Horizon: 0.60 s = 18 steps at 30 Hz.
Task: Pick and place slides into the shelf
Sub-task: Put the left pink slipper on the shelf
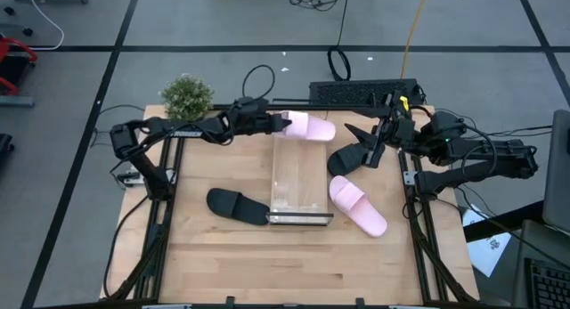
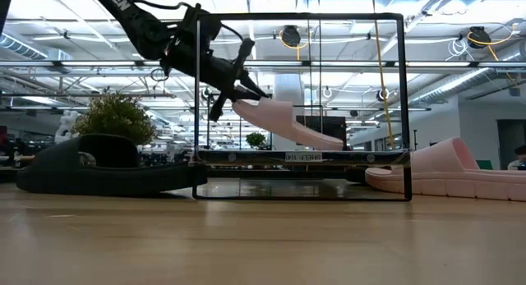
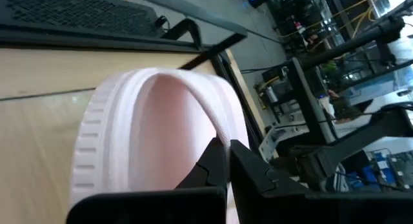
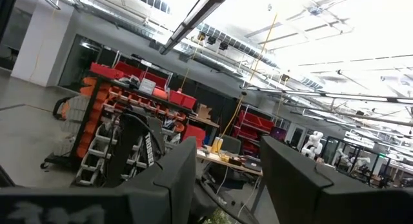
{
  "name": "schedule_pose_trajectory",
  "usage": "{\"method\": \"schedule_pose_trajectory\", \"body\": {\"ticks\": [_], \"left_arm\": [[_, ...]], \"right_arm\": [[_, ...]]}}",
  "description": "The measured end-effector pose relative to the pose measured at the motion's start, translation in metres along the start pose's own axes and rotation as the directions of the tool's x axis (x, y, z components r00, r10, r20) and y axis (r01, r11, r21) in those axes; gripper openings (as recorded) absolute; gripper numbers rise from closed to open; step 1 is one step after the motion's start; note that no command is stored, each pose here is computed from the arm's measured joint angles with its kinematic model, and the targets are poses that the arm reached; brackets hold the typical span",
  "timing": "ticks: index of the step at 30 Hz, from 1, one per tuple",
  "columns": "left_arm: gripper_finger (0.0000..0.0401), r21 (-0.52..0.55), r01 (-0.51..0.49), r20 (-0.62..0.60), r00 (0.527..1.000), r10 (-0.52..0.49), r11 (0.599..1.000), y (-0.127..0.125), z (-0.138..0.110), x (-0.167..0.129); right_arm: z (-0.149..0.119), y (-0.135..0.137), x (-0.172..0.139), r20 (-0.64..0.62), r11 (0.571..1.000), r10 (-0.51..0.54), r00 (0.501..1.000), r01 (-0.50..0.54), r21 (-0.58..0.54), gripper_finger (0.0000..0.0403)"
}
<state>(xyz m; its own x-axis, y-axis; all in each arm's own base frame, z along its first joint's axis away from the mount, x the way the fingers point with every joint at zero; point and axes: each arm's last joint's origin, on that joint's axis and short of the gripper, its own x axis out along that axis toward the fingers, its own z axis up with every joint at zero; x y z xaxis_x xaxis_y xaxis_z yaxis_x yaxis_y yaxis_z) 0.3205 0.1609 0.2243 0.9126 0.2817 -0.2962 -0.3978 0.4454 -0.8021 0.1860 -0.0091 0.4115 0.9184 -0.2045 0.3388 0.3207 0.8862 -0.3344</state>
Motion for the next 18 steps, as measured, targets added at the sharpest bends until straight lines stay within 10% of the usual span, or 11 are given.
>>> {"method": "schedule_pose_trajectory", "body": {"ticks": [18], "left_arm": [[0.0,0.033,-0.058,0.06,0.997,0.056,0.998,0.0087,0.0071,0.0004]], "right_arm": [[-0.0001,0.0,0.0,-0.001,1.0,0.001,1.0,-0.001,0.0,0.0162]]}}
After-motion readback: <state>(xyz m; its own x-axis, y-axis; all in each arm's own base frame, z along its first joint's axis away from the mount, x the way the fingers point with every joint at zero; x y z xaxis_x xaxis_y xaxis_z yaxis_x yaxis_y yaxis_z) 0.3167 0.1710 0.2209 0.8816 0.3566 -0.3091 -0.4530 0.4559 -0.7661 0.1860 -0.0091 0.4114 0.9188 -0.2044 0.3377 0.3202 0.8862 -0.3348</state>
